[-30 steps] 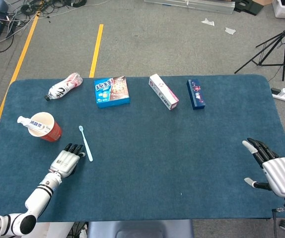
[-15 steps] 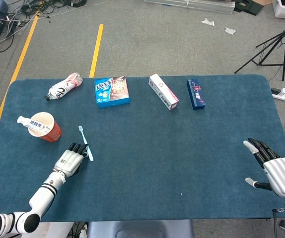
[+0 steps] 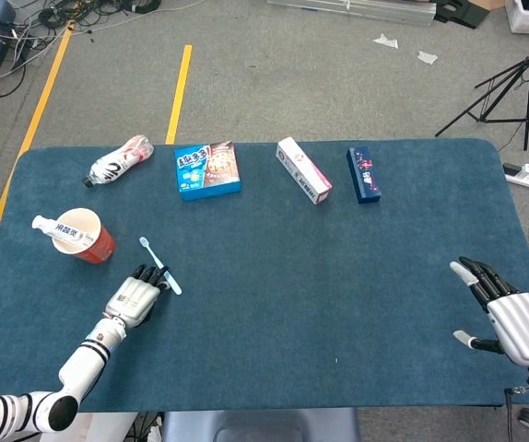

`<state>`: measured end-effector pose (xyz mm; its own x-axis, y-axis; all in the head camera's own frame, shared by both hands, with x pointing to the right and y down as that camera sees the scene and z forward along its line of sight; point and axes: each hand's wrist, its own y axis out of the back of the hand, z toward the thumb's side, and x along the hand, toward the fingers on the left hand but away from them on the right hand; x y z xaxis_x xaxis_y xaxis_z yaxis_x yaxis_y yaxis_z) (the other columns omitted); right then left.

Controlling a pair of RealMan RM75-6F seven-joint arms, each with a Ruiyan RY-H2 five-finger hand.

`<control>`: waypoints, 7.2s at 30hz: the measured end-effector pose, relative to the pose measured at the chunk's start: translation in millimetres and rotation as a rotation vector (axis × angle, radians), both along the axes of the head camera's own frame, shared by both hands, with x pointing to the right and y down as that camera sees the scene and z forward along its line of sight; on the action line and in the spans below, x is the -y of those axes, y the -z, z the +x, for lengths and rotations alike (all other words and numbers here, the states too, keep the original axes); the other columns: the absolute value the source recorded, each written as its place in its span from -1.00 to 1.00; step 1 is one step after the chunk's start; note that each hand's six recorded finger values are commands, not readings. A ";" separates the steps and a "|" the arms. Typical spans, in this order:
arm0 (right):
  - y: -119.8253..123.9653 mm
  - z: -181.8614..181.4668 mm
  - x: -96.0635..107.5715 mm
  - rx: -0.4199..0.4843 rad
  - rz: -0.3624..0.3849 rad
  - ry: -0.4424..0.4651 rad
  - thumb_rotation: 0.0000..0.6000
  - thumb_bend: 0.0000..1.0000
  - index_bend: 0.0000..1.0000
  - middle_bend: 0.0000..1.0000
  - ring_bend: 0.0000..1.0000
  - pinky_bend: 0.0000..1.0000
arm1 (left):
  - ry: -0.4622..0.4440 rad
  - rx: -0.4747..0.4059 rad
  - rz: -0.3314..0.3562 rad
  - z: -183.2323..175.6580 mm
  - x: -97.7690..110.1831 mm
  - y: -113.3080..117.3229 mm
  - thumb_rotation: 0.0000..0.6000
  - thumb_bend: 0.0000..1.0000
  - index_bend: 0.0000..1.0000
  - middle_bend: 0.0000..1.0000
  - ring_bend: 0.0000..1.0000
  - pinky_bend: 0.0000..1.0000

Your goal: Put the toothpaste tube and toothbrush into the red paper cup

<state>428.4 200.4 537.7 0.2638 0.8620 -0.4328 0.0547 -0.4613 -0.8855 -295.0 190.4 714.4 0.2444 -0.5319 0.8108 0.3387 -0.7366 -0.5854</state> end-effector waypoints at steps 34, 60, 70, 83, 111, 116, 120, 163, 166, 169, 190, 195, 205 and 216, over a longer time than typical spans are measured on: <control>-1.2 -1.0 -0.3 0.006 -0.003 0.000 1.00 -1.00 -0.83 -0.80 -0.78 -0.14 | 0.005 -0.031 0.033 18.9 11.9 -13.2 1.00 0.79 -0.64 -1.00 -1.00 -1.00; -1.8 -3.1 -0.3 0.003 -0.003 0.002 1.00 -1.00 -0.83 -0.80 -0.78 -0.14 | 0.119 -0.106 0.109 20.8 33.7 2.9 1.00 -0.07 -0.51 -1.00 -1.00 -1.00; -1.4 -2.4 0.7 -0.003 -0.002 0.000 1.00 -1.00 -0.83 -0.80 -0.78 -0.14 | 0.202 -0.056 0.117 13.0 58.2 -15.5 1.00 -0.55 -0.13 -1.00 -1.00 -1.00; -2.2 0.3 0.3 -0.003 -0.007 -0.008 1.00 -1.00 -0.83 -0.80 -0.78 -0.14 | 0.234 -0.063 0.143 16.2 70.3 -30.3 1.00 -0.55 -0.15 -1.00 -1.00 -1.00; -3.8 3.2 0.1 -0.001 -0.015 -0.016 1.00 -1.00 -0.83 -0.80 -0.78 -0.14 | 0.241 -0.021 0.123 16.7 72.2 -49.5 1.00 -0.30 -0.12 -1.00 -1.00 -1.00; -4.5 2.9 0.1 0.000 -0.015 -0.016 1.00 -1.00 -0.83 -0.80 -0.78 -0.14 | 0.243 -0.016 0.119 15.0 70.9 -51.0 1.00 -0.30 -0.12 -1.00 -1.00 -1.00; -5.3 2.7 -0.1 0.001 -0.018 -0.016 1.00 -1.00 -0.83 -0.80 -0.78 -0.14 | 0.243 -0.013 0.119 14.5 70.4 -52.3 1.00 -0.30 -0.11 -1.00 -1.00 -1.00; -4.1 -0.6 0.2 0.012 -0.012 -0.010 1.00 -1.00 -0.83 -0.80 -0.78 -0.14 | 0.217 -0.077 0.204 25.8 71.1 -29.6 1.00 -0.30 0.13 -1.00 -1.00 -1.00; -3.8 -2.0 0.2 0.013 -0.011 -0.006 1.00 -1.00 -0.83 -0.80 -0.78 -0.14 | 0.214 -0.096 0.225 30.6 76.1 -19.7 1.00 -0.30 0.13 -1.00 -1.00 -1.00; -2.9 -3.3 0.5 0.014 -0.009 -0.003 1.00 -1.00 -0.83 -0.80 -0.78 -0.14 | 0.223 -0.107 0.263 32.5 88.3 -8.5 1.00 -0.30 0.13 -1.00 -1.00 -1.00; 18.7 -28.0 2.9 0.049 0.017 0.074 1.00 -1.00 -0.83 -0.80 -0.78 -0.14 | 0.502 -0.263 0.517 15.8 170.0 68.0 1.00 -0.30 0.21 -1.00 -1.00 -1.00; 21.2 -33.3 3.4 0.050 0.020 0.090 1.00 -1.00 -0.83 -0.80 -0.78 -0.14 | 0.585 -0.304 0.557 -1.5 178.1 77.5 1.00 -0.30 0.22 -1.00 -1.00 -1.00; 16.3 -37.8 2.7 0.042 0.004 0.097 1.00 -1.00 -0.83 -0.80 -0.78 -0.14 | 0.707 -0.351 0.574 -43.1 179.9 82.0 1.00 -0.30 0.24 -1.00 -1.00 -1.00; 9.6 -40.5 1.5 0.028 -0.013 0.095 1.00 -1.00 -0.83 -0.80 -0.78 -0.14 | 0.784 -0.353 0.555 -79.5 172.5 73.2 1.00 -0.30 0.24 -1.00 -1.00 -1.00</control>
